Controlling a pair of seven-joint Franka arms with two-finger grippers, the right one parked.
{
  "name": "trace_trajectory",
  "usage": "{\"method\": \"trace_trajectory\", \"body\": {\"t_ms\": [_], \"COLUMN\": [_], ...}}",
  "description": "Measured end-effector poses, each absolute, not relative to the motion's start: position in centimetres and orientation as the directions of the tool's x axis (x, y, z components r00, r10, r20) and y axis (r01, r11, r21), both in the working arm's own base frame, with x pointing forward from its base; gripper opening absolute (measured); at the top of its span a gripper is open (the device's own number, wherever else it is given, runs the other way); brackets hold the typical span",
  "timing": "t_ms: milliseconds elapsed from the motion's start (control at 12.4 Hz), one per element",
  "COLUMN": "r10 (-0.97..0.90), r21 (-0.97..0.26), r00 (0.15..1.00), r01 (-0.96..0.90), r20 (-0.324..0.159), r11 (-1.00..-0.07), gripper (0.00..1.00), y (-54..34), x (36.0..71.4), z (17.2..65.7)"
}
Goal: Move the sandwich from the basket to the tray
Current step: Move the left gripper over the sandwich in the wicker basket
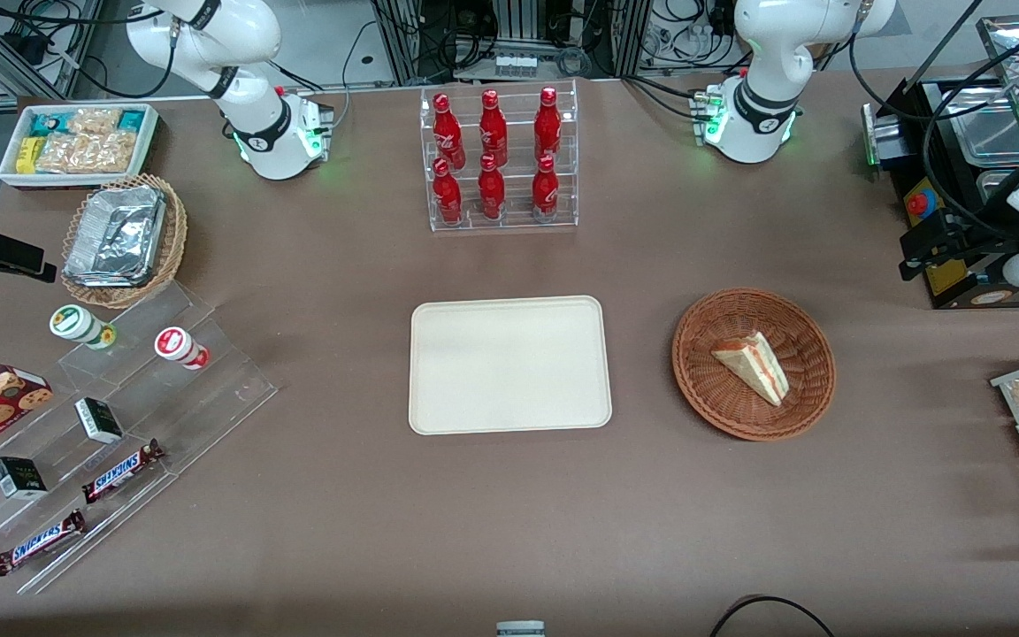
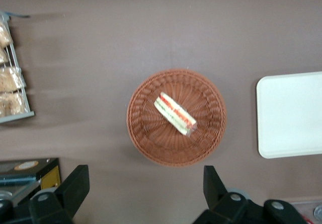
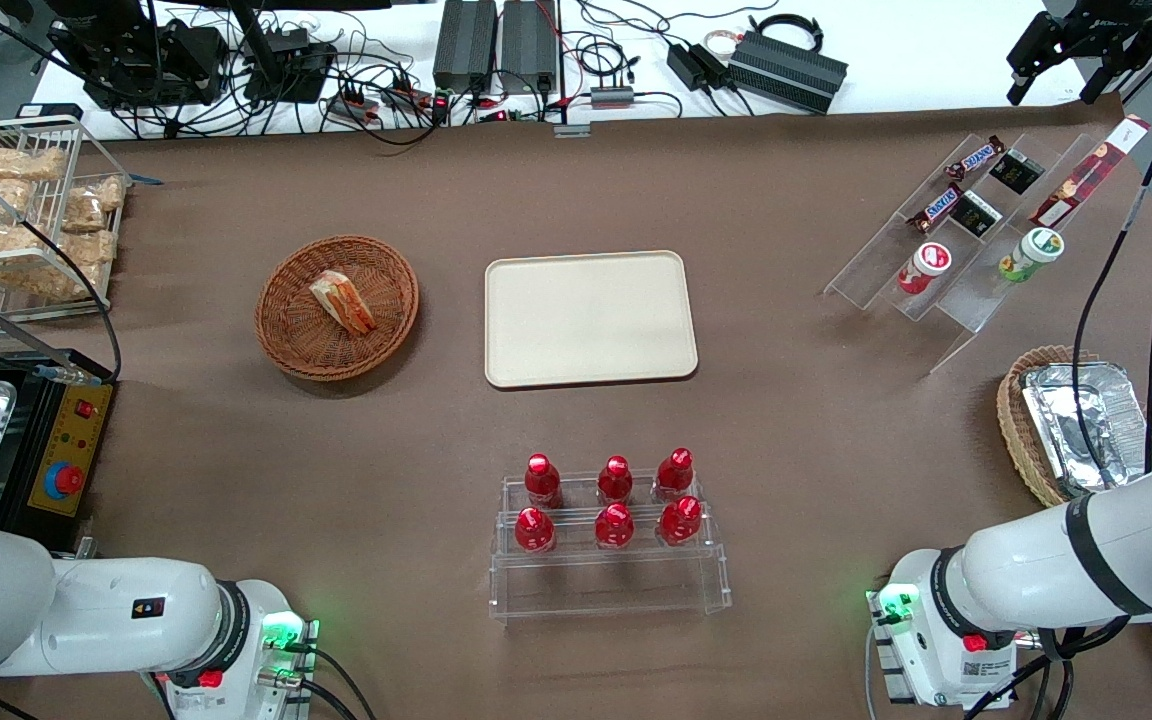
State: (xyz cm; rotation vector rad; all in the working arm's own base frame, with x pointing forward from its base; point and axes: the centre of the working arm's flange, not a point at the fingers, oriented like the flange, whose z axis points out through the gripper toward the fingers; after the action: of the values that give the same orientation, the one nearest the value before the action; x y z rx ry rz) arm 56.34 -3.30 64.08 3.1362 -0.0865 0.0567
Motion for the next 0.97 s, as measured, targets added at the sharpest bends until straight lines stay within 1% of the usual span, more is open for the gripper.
{"method": "trace_trajectory", "body": {"t_ms": [161, 322, 402, 483, 563, 724, 805, 966], "r10": [-0.055, -0.054, -0.05, -0.041, -0.029, 0.025, 0.084, 0.22], "r21": [0.003, 0.001, -0.004, -0.006, -0.008, -0.012, -0.016, -0.019], "r00": [0.998, 0.999, 0.999, 0.998, 0.997, 0.996, 0.993, 0.974], "r01": [-0.055, -0.054, -0.05, -0.041, -0.03, 0.024, 0.083, 0.219], "r20": [0.01, -0.004, -0.018, -0.042, -0.066, -0.086, -0.082, -0.051], "r11": [-0.998, -0.999, -0.999, -0.999, -1.0, -1.0, -0.996, -0.976], "gripper": [1.0, 1.0, 1.0, 1.0, 1.0, 1.0, 1.0, 1.0], "y": [-3.3, -3.3, -3.2, -3.2, -3.2, -3.3, -3.5, -4.7], "x": [56.1, 56.0, 56.2, 56.4, 56.7, 57.5, 57.7, 57.4], "z": [63.8, 63.5, 62.8, 61.4, 59.5, 54.6, 51.9, 46.6]}}
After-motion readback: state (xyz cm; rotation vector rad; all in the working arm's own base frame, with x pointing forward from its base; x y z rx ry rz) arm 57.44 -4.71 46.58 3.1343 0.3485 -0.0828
